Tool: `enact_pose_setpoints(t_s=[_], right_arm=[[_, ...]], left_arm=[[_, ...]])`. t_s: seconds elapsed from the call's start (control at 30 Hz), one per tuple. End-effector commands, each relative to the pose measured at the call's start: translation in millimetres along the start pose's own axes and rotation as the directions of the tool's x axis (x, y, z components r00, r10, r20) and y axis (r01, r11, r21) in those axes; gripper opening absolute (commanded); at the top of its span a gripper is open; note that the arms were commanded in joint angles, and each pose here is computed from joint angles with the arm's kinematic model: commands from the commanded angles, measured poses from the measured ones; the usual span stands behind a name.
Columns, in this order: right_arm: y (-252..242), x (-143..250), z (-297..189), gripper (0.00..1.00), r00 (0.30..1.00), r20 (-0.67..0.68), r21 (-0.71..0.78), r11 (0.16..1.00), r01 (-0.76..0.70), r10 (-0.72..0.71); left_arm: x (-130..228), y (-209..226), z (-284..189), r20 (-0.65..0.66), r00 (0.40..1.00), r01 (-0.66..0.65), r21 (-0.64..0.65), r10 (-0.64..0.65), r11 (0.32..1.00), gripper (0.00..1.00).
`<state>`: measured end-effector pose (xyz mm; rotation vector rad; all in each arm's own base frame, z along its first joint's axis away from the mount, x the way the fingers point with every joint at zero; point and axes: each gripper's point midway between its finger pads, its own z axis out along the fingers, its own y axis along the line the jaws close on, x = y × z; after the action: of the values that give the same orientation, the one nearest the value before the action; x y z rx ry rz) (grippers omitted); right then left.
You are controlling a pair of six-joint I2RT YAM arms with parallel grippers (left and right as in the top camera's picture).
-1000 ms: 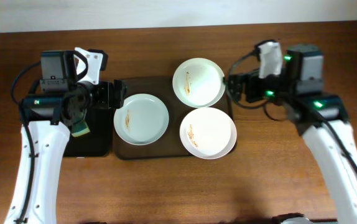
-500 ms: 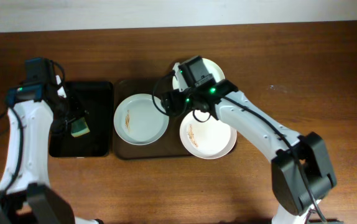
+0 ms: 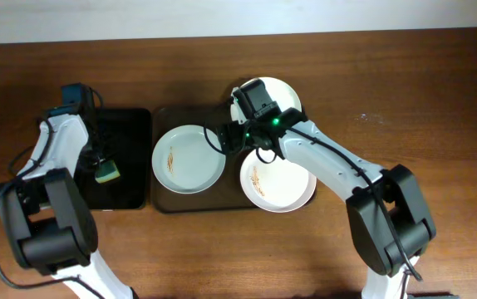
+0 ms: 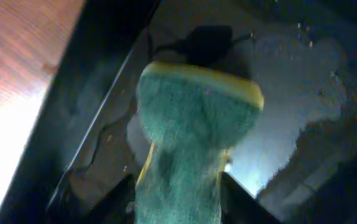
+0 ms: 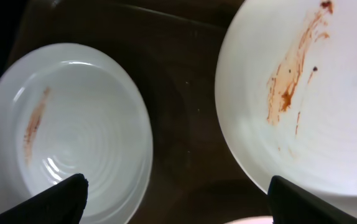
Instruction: Clean dirty plates on tray and stack at the side
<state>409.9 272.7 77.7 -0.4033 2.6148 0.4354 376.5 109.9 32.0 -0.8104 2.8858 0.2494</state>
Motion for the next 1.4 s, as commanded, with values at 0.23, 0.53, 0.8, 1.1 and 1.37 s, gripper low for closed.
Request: enact_pose_setpoints(t_s=[0.23, 0.53, 0.8, 1.1, 1.37], right_arm=[[-2.6, -1.2, 5.4, 0.92, 1.000, 0.004, 0.018, 1.000, -0.003, 0.003], [1.7, 1.9, 13.8, 0.80, 1.000, -0.009, -0.013, 1.000, -0.022, 0.021], [23.0, 13.7, 30.3, 0.58, 0.991, -0.077, -0.147, 0.982, -0.119, 0.109], [41.3, 38.9, 50.4, 0.47, 0.978, -0.153, -0.142, 0.976, -0.167, 0.145], [36.2, 50.5, 57.5, 0.04, 0.961, -0.196, -0.113, 0.969, -0.218, 0.193]], left_arm=[[-2.8, -3.4, 26.7, -0.021, 1.000, -0.022, -0.022, 0.021, 1.000, 0.01], [-26.9, -39.2, -89.0, 0.111, 0.965, -0.258, 0.227, 0.238, 0.939, 0.01], [12.6, -88.5, -106.1, 0.125, 0.867, -0.494, 0.338, 0.482, 0.801, 0.01], [51.5, -119.4, -102.5, 0.087, 0.807, -0.574, 0.352, 0.585, 0.740, 0.01], [55.8, -129.8, -101.8, 0.100, 0.791, -0.596, 0.353, 0.604, 0.721, 0.01]])
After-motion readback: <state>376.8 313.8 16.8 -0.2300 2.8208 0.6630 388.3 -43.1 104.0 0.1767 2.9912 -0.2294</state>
